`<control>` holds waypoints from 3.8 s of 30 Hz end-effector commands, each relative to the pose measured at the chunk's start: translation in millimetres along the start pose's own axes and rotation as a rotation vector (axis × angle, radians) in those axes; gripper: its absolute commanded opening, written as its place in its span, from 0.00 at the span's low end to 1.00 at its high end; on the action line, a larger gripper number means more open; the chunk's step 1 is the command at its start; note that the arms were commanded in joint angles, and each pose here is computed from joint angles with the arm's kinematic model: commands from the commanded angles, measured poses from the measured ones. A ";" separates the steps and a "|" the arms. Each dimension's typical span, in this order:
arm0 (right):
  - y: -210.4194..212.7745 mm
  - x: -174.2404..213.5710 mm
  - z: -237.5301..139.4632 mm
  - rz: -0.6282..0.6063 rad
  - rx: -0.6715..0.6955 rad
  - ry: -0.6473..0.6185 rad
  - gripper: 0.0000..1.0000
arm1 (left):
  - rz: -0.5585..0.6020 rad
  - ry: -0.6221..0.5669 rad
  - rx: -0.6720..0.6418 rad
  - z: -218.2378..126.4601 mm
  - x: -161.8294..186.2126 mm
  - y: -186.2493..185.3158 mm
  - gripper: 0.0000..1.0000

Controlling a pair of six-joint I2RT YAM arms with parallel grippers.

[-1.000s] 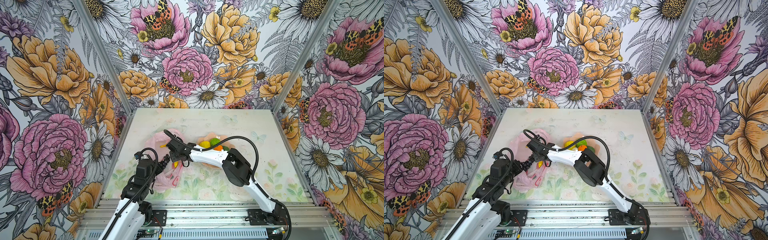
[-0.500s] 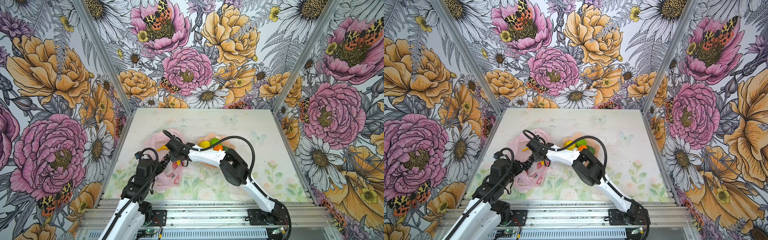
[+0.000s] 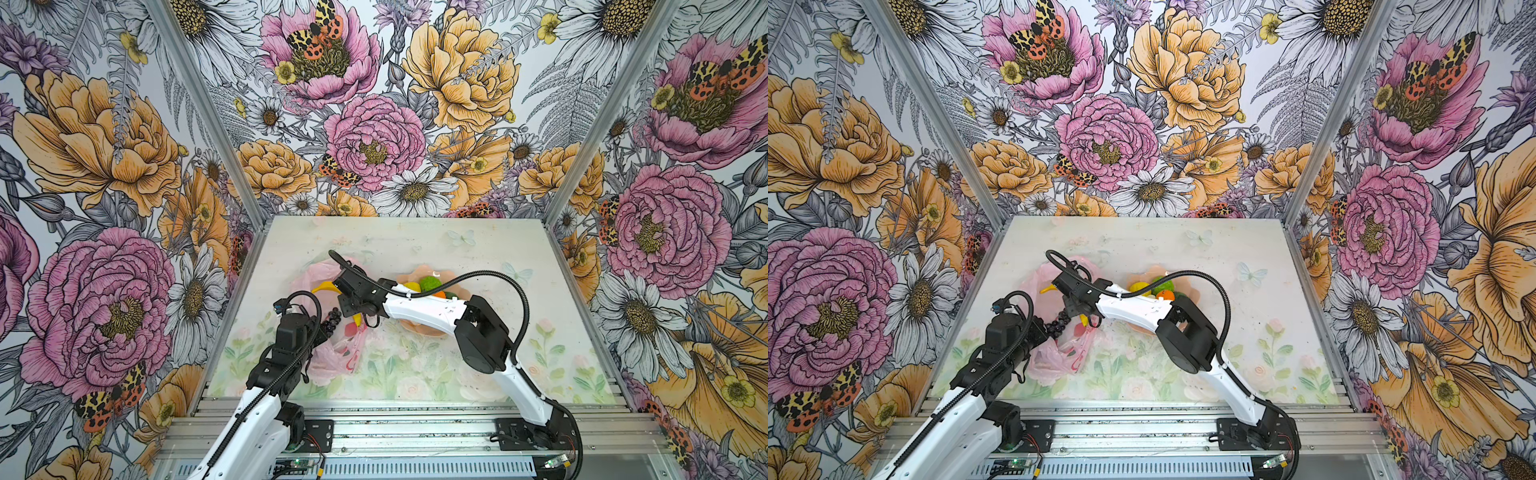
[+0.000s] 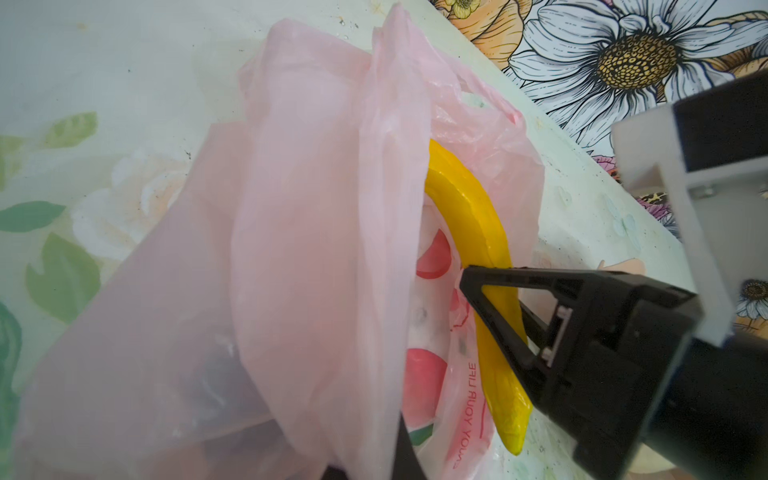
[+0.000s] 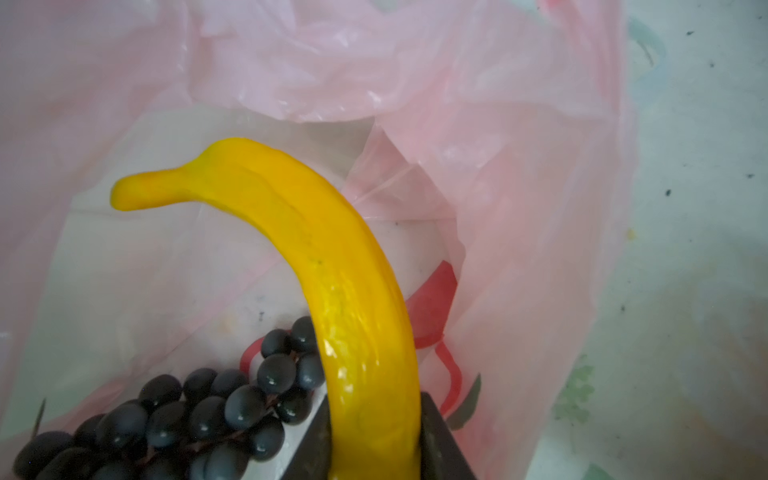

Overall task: Take the fake fruits out of the plastic bag
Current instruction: 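Lift the banana out of the bag and carry it toward the bowl, then lower the banana onto the fruits in the bowl and open the right gripper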

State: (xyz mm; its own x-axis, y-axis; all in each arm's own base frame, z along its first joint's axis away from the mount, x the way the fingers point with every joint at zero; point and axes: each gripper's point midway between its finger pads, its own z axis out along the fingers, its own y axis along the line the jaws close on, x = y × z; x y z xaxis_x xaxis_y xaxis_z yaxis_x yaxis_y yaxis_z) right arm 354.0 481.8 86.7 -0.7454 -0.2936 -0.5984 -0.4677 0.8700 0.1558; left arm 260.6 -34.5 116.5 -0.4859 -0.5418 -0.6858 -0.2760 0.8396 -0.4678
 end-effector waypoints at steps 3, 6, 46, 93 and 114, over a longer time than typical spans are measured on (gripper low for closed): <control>7.0 -13.5 -25.9 0.025 -0.073 -0.038 0.30 | 0.013 -0.029 0.020 4.0 -9.3 -4.2 0.00; 3.3 -7.8 -31.0 0.032 -0.071 -0.031 0.30 | 0.008 -0.032 0.017 5.0 -11.0 -2.5 0.00; -252.1 44.0 -202.9 0.373 0.147 -0.140 0.29 | 0.012 -0.035 0.048 17.7 -16.2 -0.9 0.00; -296.4 89.2 -122.0 0.338 0.219 0.025 0.37 | 0.014 -0.055 0.056 13.3 -17.6 -1.7 0.00; -291.4 77.5 -121.1 0.331 0.201 0.009 0.38 | 0.031 -0.044 0.074 13.9 -14.8 -6.8 0.00</control>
State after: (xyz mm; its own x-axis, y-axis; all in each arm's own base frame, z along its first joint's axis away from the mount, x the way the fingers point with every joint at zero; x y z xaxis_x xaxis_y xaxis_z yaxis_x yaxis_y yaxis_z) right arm 363.5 148.1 81.8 -0.8596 0.0192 -0.5105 -0.0774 0.9829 0.1672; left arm 280.8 -27.0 121.5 -0.4495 -0.5432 -0.7092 -0.2385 0.8380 -0.4908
